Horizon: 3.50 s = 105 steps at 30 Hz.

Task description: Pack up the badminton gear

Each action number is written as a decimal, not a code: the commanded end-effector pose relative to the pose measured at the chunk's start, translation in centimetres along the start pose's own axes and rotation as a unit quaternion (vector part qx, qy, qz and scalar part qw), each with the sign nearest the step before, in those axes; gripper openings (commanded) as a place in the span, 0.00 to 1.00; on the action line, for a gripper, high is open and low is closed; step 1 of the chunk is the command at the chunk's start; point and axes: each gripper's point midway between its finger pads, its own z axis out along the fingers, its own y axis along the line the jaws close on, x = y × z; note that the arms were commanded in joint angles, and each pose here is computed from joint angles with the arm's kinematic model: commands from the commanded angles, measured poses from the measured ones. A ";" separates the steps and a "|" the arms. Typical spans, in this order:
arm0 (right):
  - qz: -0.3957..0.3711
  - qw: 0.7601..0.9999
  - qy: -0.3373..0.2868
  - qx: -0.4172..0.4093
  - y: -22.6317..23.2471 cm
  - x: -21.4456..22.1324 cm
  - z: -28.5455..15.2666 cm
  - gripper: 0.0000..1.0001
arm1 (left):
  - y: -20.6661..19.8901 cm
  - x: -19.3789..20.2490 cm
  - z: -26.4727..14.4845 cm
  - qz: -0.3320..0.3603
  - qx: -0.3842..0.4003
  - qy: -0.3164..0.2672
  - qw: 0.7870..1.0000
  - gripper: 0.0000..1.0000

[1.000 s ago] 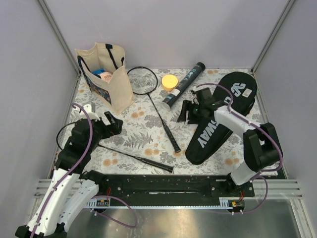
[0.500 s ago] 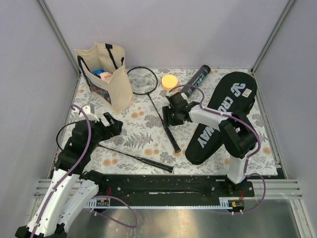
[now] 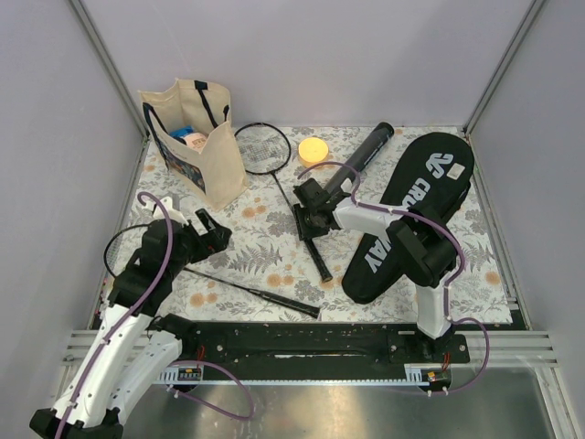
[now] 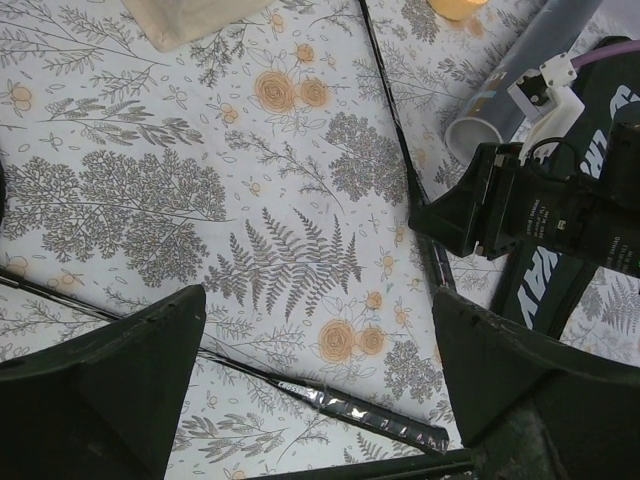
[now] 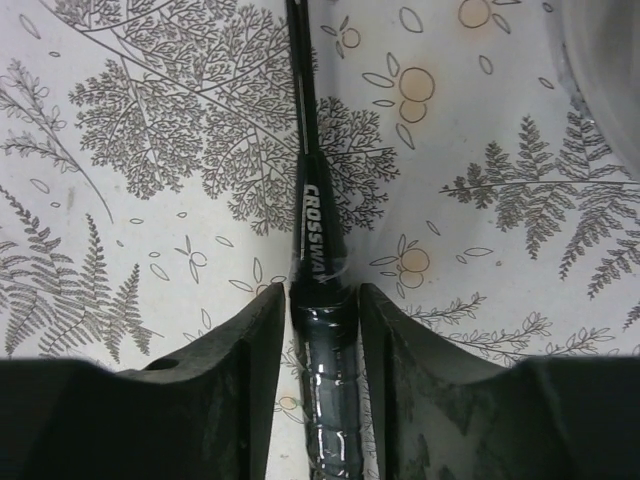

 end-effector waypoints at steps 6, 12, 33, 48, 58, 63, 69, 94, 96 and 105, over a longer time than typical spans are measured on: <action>0.018 0.999 -0.034 -0.011 1.1 -1.8 -2.0 0.28 | -2.3 0.5 1.6 -0.022 0.043 0.033 0.998 0.96; 0.023 0.996 -0.075 -0.037 2.1 -3.5 -3.8 0.06 | -3.9 0.2 2.7 -0.035 0.063 0.050 0.996 0.92; 0.009 0.989 -0.135 -0.067 4.0 -4.2 -9.3 0.00 | -8.4 1.4 11.3 -0.124 0.100 0.101 0.982 0.82; 0.018 0.985 -0.142 -0.096 5.0 -2.9 -10.6 0.00 | -11.2 4.4 21.2 -0.145 0.082 0.145 0.975 0.74; 0.016 0.981 -0.139 -0.135 6.1 -2.0 -10.8 0.04 | -12.9 6.7 23.6 -0.173 0.131 0.185 0.959 0.54; 0.017 0.982 -0.127 -0.141 6.2 -1.5 -10.2 0.05 | -13.4 7.1 23.6 -0.181 0.150 0.196 0.952 0.30; 0.016 0.981 -0.121 -0.150 6.5 -1.1 -10.7 0.25 | -14.0 7.2 22.8 -0.182 0.172 0.204 0.946 0.09; 0.075 0.860 -0.155 -0.480 8.7 -1.9 -21.2 0.78 | -21.0 0.0 11.2 -0.147 0.396 0.099 0.901 0.00; 0.090 0.847 -0.145 -0.504 9.1 -1.8 -21.0 0.76 | -21.8 -0.3 10.1 -0.147 0.421 0.091 0.890 0.00; 0.128 0.807 -0.148 -0.558 9.5 -1.5 -21.2 0.45 | -22.5 -0.7 8.6 -0.156 0.452 0.080 0.875 0.00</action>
